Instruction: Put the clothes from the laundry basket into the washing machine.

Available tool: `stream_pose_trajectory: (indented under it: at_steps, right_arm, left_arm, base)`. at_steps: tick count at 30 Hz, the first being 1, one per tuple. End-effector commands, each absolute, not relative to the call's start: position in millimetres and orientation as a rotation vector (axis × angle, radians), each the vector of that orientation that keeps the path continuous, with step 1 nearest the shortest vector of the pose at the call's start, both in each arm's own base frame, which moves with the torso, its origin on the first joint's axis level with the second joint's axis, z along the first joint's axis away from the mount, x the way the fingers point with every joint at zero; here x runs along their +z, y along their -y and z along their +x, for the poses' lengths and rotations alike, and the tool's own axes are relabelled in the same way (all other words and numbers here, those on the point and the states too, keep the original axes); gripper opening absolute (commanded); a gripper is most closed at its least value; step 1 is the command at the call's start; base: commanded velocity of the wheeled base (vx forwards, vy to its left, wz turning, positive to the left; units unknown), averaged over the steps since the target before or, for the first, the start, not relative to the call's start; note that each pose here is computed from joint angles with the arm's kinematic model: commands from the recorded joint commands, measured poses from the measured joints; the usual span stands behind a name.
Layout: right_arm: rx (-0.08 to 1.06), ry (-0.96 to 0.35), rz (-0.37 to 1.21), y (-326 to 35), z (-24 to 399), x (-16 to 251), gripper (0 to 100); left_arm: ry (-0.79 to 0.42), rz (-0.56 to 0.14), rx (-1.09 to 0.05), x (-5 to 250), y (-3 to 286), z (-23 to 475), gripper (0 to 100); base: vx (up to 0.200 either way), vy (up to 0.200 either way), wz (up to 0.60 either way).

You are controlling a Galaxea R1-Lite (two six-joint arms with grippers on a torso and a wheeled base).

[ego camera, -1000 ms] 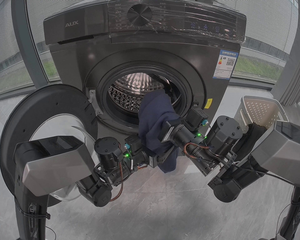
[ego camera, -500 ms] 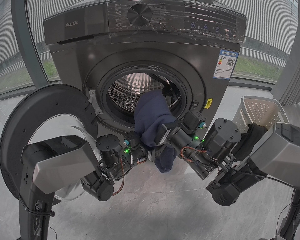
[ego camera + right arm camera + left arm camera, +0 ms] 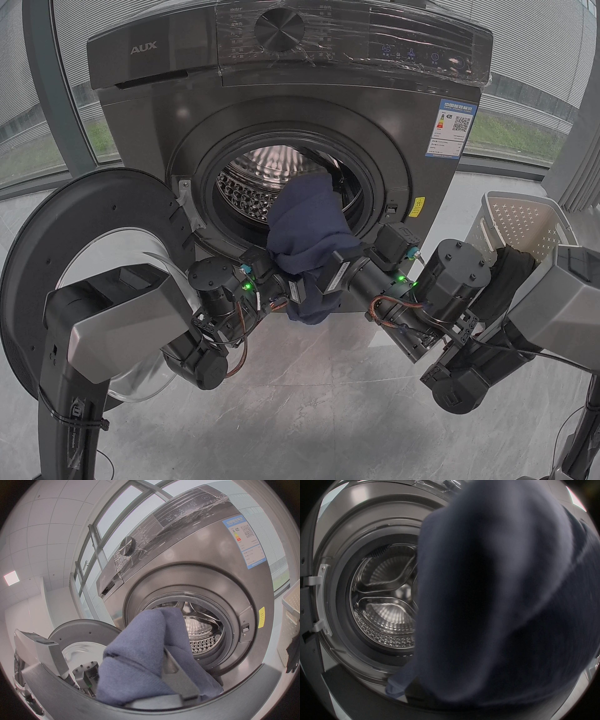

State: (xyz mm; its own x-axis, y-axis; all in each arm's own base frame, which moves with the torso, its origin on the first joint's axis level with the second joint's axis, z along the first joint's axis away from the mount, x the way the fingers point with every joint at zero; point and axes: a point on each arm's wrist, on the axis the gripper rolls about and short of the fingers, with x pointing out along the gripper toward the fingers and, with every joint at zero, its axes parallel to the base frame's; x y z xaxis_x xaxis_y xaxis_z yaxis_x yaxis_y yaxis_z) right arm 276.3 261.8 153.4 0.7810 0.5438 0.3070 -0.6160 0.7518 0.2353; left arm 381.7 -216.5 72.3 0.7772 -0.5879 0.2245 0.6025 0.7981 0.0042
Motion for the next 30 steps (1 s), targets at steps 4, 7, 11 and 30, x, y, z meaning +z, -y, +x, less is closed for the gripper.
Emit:
stream_pose_trajectory:
  at_steps: [4,7,11,30]
  right_arm:
    - [0.633,0.205,0.331,-253.3,271.0,152.1,0]
    - [0.617,0.173,0.315,-247.8,272.5,142.9,0]
    - [0.596,0.155,0.308,-241.6,276.6,137.3,0]
    - [0.548,0.085,0.269,-231.4,289.9,110.7,0]
  left_arm:
    - [0.251,-0.09,-0.632,94.5,209.5,374.6,0]
    - [0.26,-0.101,-0.621,101.3,207.9,372.3,0]
    - [0.265,-0.118,-0.609,108.6,204.3,368.9,0]
    - [0.282,-0.149,-0.614,138.3,195.2,340.5,0]
  base:
    - [0.0,0.0,0.0]
    - [0.0,0.0,0.0]
    - [0.0,0.0,0.0]
    - [0.0,0.0,0.0]
